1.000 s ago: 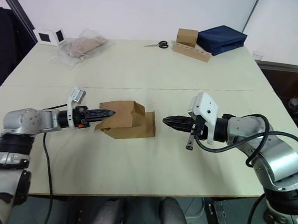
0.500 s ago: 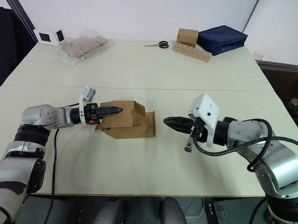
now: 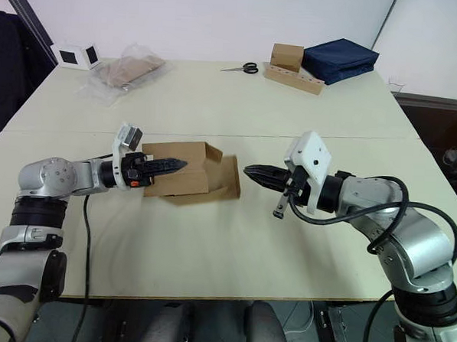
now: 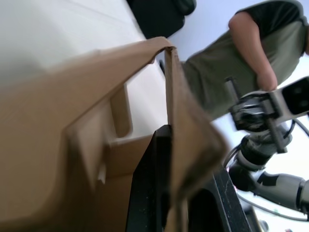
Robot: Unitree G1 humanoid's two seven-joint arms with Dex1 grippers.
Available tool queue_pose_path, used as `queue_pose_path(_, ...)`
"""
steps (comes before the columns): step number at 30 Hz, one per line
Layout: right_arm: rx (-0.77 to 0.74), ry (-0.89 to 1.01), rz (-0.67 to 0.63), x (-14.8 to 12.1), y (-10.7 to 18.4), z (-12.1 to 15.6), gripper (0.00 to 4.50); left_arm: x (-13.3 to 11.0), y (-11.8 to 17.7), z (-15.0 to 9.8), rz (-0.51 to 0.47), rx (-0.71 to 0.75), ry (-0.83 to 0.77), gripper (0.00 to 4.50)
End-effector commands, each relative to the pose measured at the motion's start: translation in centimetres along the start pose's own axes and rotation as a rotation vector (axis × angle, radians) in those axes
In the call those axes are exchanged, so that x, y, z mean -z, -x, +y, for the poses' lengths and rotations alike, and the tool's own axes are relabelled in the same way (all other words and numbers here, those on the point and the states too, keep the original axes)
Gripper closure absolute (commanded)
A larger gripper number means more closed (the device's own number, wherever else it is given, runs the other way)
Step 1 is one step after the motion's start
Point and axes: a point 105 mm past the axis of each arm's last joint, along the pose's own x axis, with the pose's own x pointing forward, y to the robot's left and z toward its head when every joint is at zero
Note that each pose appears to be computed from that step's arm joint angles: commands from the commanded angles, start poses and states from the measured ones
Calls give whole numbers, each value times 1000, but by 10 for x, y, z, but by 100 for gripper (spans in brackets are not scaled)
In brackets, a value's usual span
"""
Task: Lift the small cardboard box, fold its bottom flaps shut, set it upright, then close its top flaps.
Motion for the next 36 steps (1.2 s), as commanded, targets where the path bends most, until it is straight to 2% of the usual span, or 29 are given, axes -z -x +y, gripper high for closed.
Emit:
queue_pose_path(1,157,-6,-121,-17,-14,-22,450,-10,-6,-32,-48,79,-84,443)
queue_pose_path(7,175,-2,-159,-21,-34,-30,450,-4,-13,-46,-46,101,-100,443)
queue_pose_path(14,-2,16,-153,-17,-54,4,450,-7,-13,-46,-65,87,-97,443)
queue_pose_path(26,-41,64,-189,-27,-63,13,450,3,-16,-49,-32,99,-95,443)
queue_pose_path(30,-38,112,-165,-28,-55,10,450,-2,-12,-47,-47,80,-108,443)
queue_pose_path(36,60,117,-140,-34,-19,-14,450,-13,-5,-49,-84,65,-134,443)
